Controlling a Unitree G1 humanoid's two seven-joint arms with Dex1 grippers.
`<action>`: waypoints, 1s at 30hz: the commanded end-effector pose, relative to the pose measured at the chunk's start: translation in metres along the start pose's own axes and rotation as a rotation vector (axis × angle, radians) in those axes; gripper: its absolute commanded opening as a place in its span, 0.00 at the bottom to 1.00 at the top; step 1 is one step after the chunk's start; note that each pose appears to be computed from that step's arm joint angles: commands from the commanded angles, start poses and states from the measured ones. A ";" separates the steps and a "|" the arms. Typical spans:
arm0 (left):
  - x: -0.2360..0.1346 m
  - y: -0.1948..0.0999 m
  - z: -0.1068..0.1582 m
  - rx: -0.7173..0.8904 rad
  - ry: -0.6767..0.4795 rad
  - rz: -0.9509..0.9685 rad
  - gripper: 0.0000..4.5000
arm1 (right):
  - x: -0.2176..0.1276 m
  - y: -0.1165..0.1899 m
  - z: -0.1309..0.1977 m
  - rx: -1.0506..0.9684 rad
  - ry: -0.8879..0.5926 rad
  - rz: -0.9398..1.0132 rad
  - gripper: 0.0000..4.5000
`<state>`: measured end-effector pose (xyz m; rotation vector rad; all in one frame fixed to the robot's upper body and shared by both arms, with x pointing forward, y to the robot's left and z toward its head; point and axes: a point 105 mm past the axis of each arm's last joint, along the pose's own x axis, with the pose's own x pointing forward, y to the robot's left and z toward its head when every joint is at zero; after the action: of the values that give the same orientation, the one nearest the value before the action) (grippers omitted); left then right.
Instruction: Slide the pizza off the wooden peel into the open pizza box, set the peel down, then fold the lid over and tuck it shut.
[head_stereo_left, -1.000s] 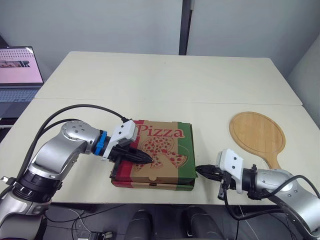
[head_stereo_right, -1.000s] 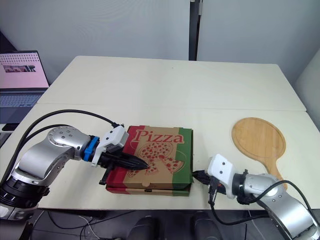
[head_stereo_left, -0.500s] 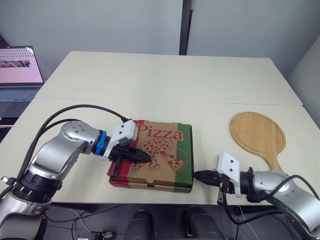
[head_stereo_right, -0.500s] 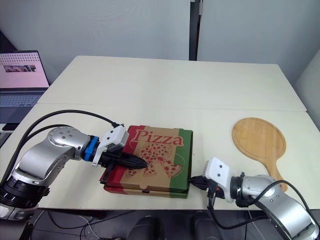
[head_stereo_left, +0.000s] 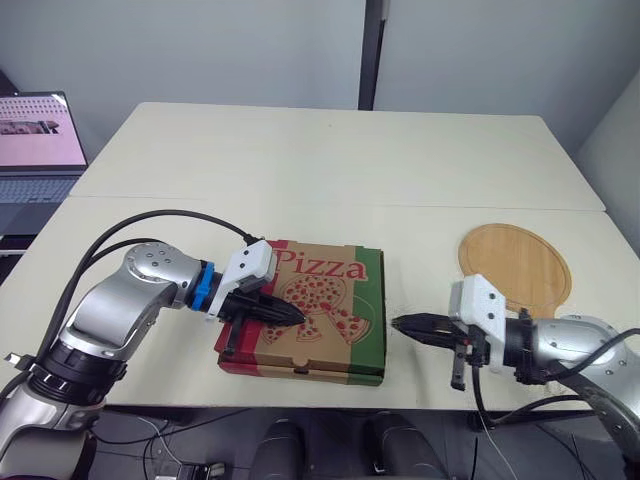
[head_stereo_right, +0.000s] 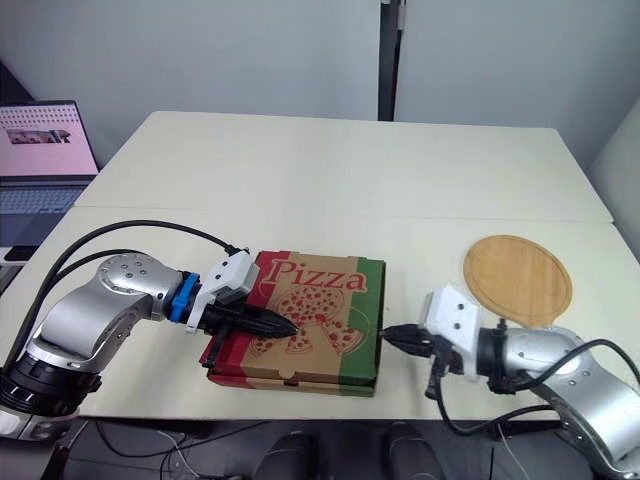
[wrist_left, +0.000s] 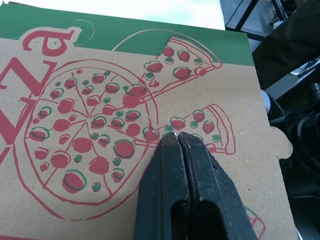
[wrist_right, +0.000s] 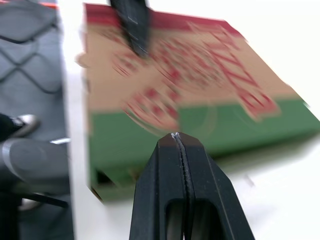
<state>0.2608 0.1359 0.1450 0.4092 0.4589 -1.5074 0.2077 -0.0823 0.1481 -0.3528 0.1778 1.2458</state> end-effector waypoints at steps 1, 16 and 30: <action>-0.005 0.001 0.004 0.010 -0.008 0.014 0.00 | 0.014 0.010 -0.001 -0.018 0.000 0.047 0.01; -0.111 0.012 -0.036 0.001 0.285 0.245 0.00 | 0.023 0.014 -0.007 -0.043 0.007 0.097 0.01; -0.054 -0.021 -0.047 -0.033 0.234 0.073 0.00 | 0.026 0.016 -0.002 -0.044 -0.008 0.106 0.01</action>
<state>0.2372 0.2108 0.1323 0.5420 0.6664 -1.3703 0.2040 -0.0599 0.1289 -0.3756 0.1999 1.3408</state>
